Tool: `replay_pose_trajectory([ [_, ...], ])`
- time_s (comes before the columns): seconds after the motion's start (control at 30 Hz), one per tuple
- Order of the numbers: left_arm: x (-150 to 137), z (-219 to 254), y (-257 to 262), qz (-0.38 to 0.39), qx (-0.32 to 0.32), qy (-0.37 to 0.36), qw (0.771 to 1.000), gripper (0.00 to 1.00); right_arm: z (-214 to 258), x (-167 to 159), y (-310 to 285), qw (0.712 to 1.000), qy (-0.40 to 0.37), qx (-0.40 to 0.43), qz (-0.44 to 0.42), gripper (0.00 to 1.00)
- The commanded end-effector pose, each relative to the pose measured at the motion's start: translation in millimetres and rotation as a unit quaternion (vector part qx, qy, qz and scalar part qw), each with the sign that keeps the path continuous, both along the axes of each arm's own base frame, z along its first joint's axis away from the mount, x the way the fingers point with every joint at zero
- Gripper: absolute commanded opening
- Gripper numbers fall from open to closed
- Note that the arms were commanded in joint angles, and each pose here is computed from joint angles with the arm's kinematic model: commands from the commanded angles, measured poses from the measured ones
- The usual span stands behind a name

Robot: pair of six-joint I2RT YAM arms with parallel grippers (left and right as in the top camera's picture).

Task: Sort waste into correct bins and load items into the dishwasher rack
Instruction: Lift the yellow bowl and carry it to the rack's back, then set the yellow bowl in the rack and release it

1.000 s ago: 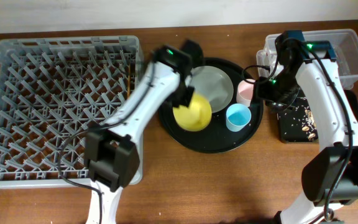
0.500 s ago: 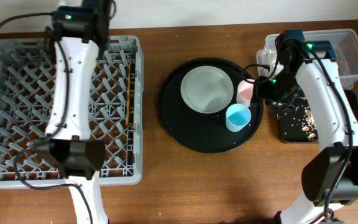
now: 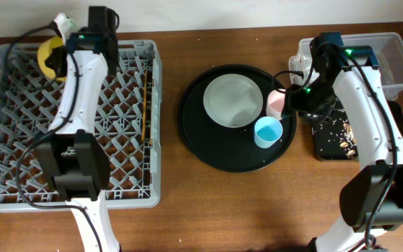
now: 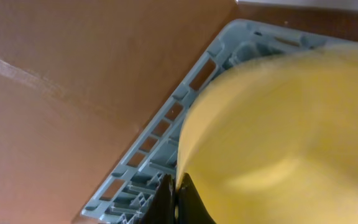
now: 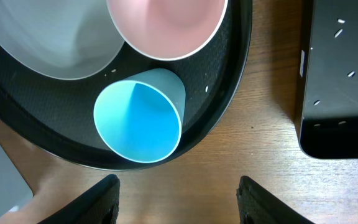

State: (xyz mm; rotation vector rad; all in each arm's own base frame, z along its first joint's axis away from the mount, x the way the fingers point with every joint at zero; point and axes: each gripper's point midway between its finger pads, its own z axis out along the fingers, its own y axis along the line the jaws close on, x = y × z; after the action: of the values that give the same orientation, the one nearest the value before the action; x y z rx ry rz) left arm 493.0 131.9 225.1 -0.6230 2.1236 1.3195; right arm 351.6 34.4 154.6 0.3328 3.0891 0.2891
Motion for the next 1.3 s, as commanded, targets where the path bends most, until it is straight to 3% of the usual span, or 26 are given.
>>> replay_pose_trajectory([
  [0.0,-0.4,-1.2,-10.4,0.002,0.042,-0.008,0.999,0.00,5.5,1.5,-0.1,1.000,-0.010,-0.005,0.007,0.62],
  [0.2,12.2,-2.9,-52.6,-0.037,0.037,-0.027,0.998,0.00,5.5,1.0,-0.1,1.000,-0.009,-0.005,0.007,0.62],
  [0.67,19.7,-53.0,-32.6,-0.006,0.080,0.018,0.997,0.00,5.3,-2.3,-0.2,1.000,-0.002,-0.005,0.007,0.62],
  [0.83,19.9,-31.7,-29.2,0.022,0.130,-0.025,0.991,0.00,5.3,-2.2,-0.2,1.000,-0.002,-0.005,0.007,0.62],
  [1.1,32.1,-96.1,-75.5,-0.081,-0.040,0.049,0.995,0.00,5.3,-2.1,-0.3,1.000,-0.002,-0.005,0.007,0.62],
  [1.23,32.3,-109.9,-94.1,-0.107,-0.080,0.066,0.989,0.01,5.3,-2.0,-0.2,1.000,-0.002,-0.005,0.007,0.62],
  [1.27,32.5,-112.8,-99.1,-0.113,-0.089,0.068,0.987,0.10,5.3,-2.0,-0.3,1.000,-0.002,-0.005,0.007,0.62],
])
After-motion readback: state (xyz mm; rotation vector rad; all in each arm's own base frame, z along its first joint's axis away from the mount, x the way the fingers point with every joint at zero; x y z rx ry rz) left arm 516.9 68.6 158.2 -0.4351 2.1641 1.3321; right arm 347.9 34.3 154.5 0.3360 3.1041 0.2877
